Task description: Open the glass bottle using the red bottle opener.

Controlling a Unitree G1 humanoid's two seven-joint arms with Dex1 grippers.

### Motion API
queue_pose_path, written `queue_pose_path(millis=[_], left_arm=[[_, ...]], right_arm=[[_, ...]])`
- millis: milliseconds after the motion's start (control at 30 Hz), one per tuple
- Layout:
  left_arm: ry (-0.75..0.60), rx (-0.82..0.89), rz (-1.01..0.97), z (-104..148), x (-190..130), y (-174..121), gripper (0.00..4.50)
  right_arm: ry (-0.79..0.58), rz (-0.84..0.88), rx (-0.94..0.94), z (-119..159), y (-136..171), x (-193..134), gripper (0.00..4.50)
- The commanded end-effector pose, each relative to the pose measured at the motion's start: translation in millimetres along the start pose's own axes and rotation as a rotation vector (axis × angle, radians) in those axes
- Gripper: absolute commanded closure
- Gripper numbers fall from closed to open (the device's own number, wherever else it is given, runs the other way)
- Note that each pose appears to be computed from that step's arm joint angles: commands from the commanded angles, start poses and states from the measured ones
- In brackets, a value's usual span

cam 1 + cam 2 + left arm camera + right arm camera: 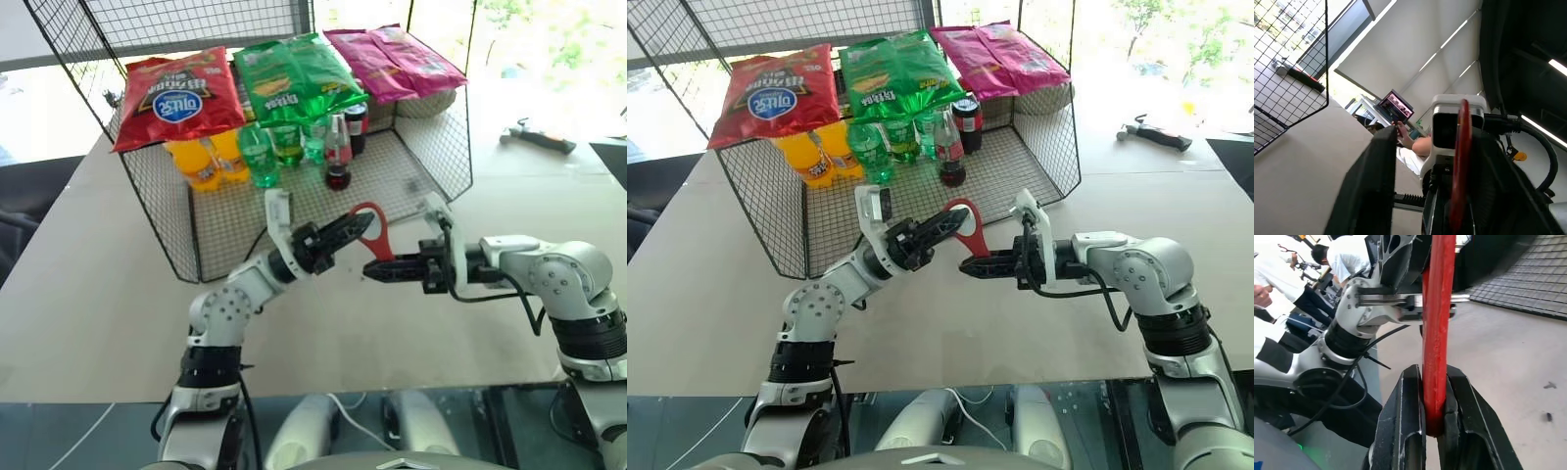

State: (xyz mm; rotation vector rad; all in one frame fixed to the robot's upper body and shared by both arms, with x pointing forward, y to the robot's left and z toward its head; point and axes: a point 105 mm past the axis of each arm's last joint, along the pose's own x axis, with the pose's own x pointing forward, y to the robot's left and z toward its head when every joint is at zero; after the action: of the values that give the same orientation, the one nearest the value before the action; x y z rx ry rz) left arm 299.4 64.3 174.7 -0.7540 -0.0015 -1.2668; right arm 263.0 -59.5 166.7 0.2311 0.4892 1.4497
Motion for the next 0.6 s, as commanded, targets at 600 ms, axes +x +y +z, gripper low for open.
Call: queue_pose_path(millis=[600], left_arm=[[-0.24,0.716,0.405,65.9,-1.5,45.3,0.02]], right_arm=[[-0.395,-0.874,-0.305,28.4,-72.1,-107.8,4.5]])
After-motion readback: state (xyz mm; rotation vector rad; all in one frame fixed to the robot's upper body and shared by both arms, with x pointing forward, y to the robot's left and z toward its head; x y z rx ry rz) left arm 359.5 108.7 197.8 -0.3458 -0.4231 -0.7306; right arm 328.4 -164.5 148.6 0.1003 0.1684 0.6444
